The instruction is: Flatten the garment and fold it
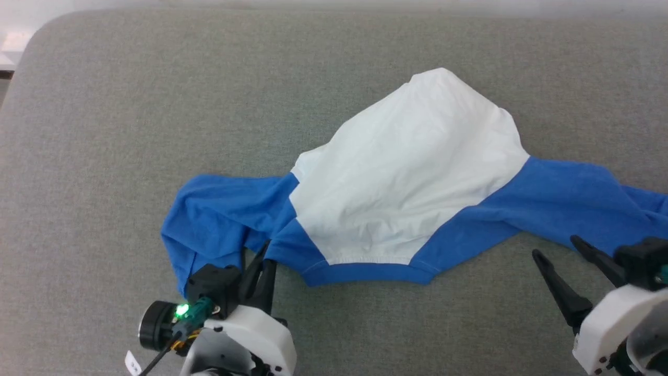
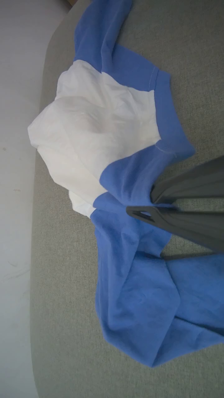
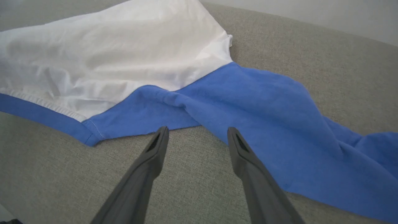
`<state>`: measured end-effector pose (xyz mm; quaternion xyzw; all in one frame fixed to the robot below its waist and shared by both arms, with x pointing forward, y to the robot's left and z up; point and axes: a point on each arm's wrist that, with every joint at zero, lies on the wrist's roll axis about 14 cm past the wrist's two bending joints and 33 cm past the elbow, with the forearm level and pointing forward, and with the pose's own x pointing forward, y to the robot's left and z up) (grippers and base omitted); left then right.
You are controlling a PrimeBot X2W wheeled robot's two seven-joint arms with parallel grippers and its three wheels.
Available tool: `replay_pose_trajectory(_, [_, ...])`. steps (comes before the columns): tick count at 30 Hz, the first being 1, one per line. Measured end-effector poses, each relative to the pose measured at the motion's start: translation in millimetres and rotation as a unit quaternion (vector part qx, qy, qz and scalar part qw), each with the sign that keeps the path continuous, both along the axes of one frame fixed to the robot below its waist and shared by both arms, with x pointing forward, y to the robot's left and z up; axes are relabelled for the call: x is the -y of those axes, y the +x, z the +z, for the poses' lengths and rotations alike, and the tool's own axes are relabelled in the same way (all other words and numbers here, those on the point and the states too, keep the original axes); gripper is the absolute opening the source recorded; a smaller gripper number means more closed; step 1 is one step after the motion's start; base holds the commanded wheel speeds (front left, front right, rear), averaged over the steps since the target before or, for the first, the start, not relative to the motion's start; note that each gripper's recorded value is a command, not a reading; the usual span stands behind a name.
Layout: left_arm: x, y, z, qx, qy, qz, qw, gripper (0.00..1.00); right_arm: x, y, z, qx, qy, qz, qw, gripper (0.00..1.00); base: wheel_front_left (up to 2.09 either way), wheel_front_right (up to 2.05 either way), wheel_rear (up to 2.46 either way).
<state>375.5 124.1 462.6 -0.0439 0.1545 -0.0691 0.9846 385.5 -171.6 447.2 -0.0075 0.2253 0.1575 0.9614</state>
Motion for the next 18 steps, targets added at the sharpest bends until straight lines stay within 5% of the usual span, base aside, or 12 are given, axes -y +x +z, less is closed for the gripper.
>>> replay_pose_trajectory(11, [10.3, 6.2, -9.5, -0.015, -0.01, -0.006, 1.0, 0.0, -37.2, 9.1, -37.9, -0.1, -0.069, 0.145, 0.982, 1.0, 0.0, 0.0, 0.0])
replay_pose_trajectory(18, [14.4, 9.2, -20.0, -0.03, -0.017, -0.002, 0.999, 0.0, -24.7, 31.0, -47.9, -0.104, -0.117, 0.167, 0.973, 1.0, 0.0, 0.0, 0.0])
